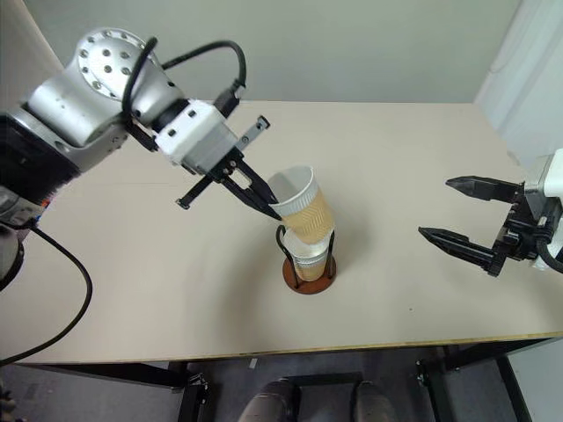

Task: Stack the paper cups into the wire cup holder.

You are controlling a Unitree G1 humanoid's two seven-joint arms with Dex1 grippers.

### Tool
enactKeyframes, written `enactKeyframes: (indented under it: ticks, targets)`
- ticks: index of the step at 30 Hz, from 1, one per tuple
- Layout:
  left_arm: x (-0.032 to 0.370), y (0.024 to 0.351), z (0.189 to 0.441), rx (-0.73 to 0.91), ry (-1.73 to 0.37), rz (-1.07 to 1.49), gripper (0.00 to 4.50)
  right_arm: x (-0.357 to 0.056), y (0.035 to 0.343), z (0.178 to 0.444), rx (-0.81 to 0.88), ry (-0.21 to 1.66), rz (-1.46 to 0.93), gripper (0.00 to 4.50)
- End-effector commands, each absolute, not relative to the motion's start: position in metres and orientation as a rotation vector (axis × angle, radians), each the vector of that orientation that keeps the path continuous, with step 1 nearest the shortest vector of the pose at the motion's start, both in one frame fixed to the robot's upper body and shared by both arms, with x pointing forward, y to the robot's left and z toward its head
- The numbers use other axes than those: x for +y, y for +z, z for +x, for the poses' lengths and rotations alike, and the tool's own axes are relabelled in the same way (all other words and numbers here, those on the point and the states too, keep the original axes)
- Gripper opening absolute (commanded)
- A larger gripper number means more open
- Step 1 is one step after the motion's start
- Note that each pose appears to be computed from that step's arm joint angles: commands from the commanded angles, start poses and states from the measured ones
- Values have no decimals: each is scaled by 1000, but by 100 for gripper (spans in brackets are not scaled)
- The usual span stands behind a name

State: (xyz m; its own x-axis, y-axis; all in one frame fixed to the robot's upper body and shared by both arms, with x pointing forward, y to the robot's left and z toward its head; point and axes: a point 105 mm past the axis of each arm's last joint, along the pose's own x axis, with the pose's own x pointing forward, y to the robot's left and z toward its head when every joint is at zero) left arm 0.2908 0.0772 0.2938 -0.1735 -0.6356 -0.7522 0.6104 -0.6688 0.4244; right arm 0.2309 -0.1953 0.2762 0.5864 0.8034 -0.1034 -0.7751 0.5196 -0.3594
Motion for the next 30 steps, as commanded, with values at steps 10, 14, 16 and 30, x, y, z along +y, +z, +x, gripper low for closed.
enactKeyframes:
  ticks: [10,14,16,30]
  targets:
    - [81,293,297,-10,-1936,1399,4,-171,299,210,-193,966,-394,450]
    - [83,289,296,-1,-1952,1396,4,-172,299,210,-190,962,-393,450]
    - [82,286,294,-1,-1970,1381,4,-172,298,211,-187,960,-394,450]
    - [76,285,301,-17,-1941,1333,330,-167,296,217,-176,1008,-395,450]
